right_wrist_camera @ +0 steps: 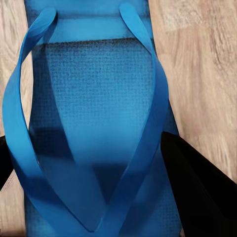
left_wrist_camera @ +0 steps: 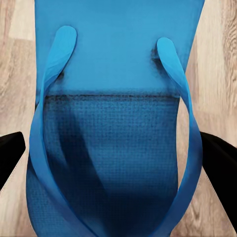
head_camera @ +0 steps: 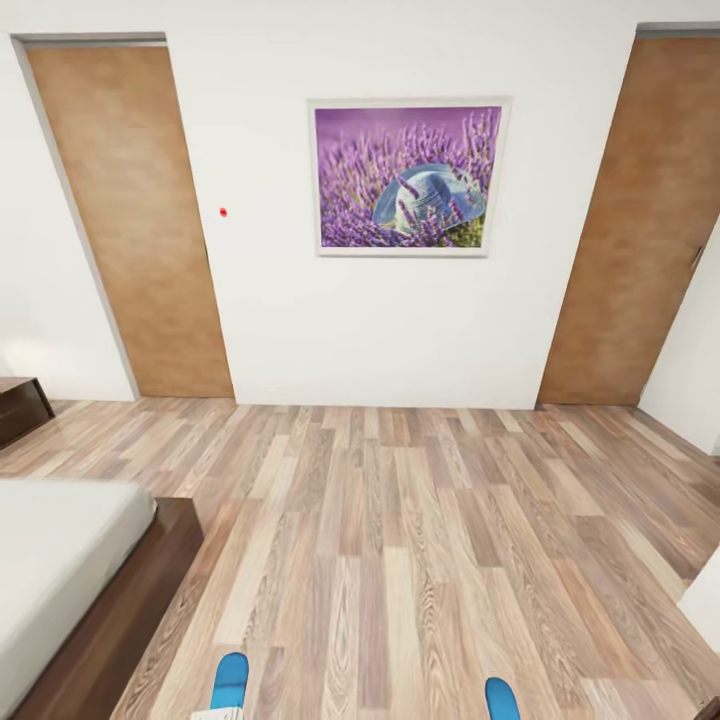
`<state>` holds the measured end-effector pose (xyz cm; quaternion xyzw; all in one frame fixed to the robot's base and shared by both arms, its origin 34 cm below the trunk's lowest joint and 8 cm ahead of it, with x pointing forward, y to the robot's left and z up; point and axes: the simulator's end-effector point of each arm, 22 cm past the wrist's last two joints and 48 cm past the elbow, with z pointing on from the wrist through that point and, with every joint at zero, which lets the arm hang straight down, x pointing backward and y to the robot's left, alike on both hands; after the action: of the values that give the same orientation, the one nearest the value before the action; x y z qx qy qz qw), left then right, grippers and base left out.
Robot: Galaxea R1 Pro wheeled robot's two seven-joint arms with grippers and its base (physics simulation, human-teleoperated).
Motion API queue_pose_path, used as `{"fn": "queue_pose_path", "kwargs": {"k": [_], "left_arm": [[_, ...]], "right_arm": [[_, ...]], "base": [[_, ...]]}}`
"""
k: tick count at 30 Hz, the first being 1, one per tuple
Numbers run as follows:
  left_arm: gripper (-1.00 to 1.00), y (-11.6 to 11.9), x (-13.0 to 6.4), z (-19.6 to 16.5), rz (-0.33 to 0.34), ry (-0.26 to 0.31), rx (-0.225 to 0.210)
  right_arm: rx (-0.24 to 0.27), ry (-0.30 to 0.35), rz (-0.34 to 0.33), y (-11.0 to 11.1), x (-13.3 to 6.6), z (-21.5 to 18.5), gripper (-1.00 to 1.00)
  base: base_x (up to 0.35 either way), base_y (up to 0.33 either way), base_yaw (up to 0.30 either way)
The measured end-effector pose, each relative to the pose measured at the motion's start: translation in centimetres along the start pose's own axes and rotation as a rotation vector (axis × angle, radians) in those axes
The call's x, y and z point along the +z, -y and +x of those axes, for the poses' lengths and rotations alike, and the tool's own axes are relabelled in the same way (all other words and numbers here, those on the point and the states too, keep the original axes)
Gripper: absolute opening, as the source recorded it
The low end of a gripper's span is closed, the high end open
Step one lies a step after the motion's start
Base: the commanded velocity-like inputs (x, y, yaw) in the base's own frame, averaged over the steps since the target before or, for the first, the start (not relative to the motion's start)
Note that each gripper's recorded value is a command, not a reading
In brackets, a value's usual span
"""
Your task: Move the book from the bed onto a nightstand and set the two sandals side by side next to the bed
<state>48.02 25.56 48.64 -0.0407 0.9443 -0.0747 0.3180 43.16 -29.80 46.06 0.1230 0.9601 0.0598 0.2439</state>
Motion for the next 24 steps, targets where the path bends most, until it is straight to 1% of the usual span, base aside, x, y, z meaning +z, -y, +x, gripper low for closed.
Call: {"fn": "queue_pose_path", "kwargs": {"k": [14, 19, 24], "left_arm": [[-1.0, 0.08, 0.01, 0.04, 0.001, -0.001, 0.0], [-1.0, 0.09, 0.01, 0.05, 0.001, -0.001, 0.0], [-1.0, 0.1, 0.0, 0.09, 0.001, -0.002, 0.0]], "right_arm": [[0.001, -0.003, 0.0, -0.07, 0.0, 0.16, -1.0], [0.001, -0.003, 0.0, -0.07, 0.0, 0.17, -1.0], [0.001, -0.003, 0.0, -0.06, 0.0, 0.18, -1.0]], "base": [[0.32, 0.0, 0.003], [0.32, 0.0, 0.176], [0.32, 0.0, 0.025]]}}
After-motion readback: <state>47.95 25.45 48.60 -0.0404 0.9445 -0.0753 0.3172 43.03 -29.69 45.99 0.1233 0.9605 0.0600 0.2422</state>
